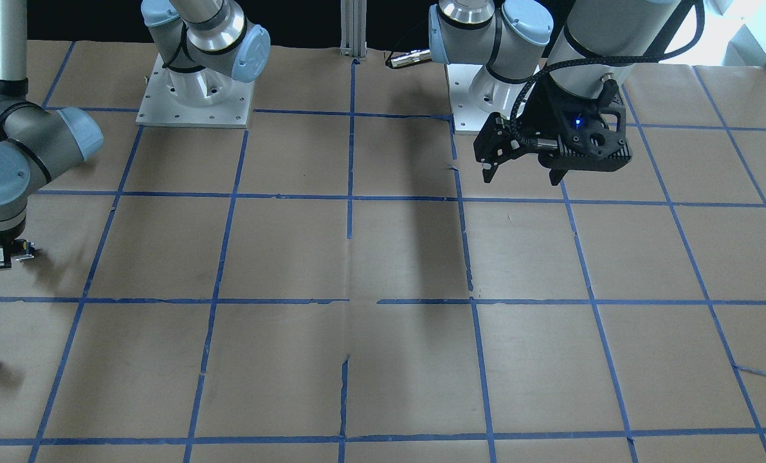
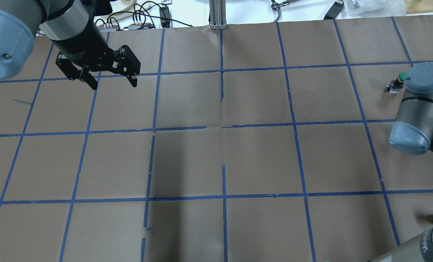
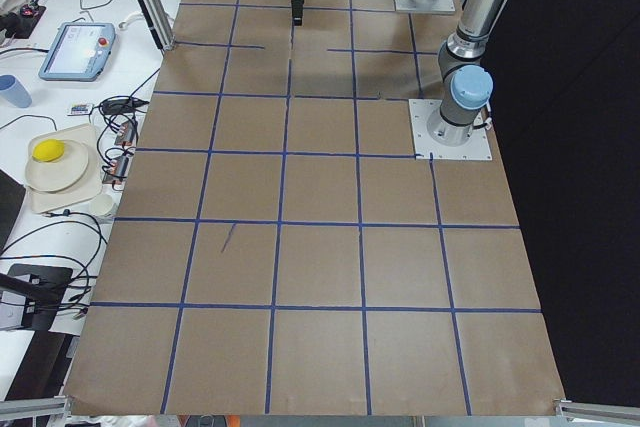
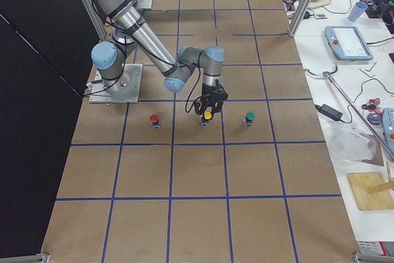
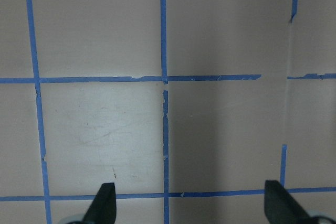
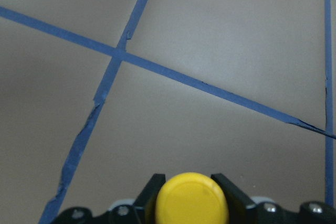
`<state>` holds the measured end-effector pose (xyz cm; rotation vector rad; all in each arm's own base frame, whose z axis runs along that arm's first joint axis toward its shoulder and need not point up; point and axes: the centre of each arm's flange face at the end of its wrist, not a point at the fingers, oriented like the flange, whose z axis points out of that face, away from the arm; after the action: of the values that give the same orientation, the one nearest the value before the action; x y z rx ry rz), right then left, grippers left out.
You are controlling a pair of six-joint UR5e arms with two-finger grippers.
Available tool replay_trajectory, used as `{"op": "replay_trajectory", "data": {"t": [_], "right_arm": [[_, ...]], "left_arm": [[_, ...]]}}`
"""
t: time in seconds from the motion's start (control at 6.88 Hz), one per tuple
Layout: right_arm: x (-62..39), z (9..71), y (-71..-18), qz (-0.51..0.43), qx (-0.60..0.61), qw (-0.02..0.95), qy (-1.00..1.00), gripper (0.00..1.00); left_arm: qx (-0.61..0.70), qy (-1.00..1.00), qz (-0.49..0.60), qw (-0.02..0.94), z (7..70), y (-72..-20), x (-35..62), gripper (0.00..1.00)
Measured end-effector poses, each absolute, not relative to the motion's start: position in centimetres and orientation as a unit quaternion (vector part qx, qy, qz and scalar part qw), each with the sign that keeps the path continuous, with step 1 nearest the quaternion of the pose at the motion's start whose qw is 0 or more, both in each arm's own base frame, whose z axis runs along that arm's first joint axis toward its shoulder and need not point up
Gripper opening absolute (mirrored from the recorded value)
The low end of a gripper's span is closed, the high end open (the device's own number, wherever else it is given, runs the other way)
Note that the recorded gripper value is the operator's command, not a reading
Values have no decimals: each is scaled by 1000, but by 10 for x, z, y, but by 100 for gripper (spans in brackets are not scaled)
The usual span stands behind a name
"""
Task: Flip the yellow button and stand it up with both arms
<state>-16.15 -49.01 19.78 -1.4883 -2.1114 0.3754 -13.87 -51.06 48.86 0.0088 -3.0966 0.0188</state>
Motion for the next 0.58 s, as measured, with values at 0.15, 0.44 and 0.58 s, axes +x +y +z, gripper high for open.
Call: {"op": "replay_trajectory", "data": {"t": [0.15, 0.44, 0.58], "right_arm": [[-162, 198, -490, 141, -550, 266, -779, 100], [-161, 200, -490, 143, -549, 264, -780, 100], [-159, 207, -491, 147, -544, 261, -784, 100]], "left_arm": [[3, -1000, 10, 23, 487, -514, -138, 100], [-1, -1000, 15, 22, 481, -520, -140, 100], [-5, -1000, 16, 20, 479, -521, -140, 100]]}}
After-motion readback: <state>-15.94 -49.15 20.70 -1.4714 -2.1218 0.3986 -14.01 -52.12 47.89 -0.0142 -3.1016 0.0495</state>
